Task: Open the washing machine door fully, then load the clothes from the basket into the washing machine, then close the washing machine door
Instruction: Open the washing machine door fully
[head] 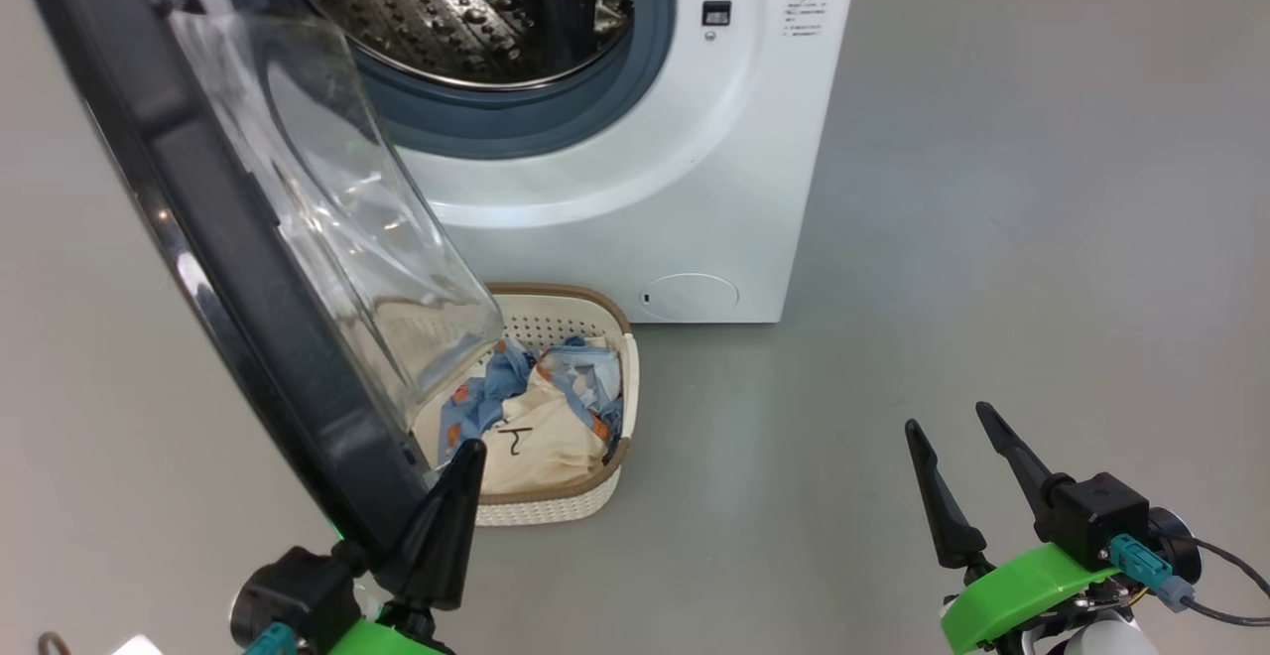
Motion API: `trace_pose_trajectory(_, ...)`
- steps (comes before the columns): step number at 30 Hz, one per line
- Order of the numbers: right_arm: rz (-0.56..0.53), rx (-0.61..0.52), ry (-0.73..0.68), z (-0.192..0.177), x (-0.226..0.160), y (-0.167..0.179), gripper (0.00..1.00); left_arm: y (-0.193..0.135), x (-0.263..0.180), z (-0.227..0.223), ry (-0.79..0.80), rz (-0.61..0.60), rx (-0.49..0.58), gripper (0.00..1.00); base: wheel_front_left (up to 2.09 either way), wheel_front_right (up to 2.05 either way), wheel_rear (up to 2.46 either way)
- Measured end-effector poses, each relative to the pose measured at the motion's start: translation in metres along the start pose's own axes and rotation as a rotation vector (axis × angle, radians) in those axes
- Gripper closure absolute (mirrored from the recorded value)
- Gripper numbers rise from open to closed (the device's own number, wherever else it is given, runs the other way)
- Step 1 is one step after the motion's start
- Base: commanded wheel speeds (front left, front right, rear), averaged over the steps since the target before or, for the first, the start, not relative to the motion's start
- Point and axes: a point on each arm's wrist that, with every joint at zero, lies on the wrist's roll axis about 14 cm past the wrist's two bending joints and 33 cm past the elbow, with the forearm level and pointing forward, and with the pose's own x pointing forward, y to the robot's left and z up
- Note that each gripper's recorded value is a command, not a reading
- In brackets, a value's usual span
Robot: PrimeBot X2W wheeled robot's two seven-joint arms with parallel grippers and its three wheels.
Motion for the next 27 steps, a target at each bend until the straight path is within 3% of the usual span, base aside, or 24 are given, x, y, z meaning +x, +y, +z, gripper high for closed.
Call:
trace_pose_trajectory(14,0.071,0.013,0.002,-0.002,0.013,0.025,0.00,0.035,-0.025,0.010,-0.017,0.126,0.052,1.00,0.00,0.00,0.00)
trace_pose_trajectory(27,0.143,0.021,0.003,-0.004,0.025,0.051,0.00,0.107,-0.069,0.017,-0.016,0.399,0.082,1.00,0.00,0.00,0.00)
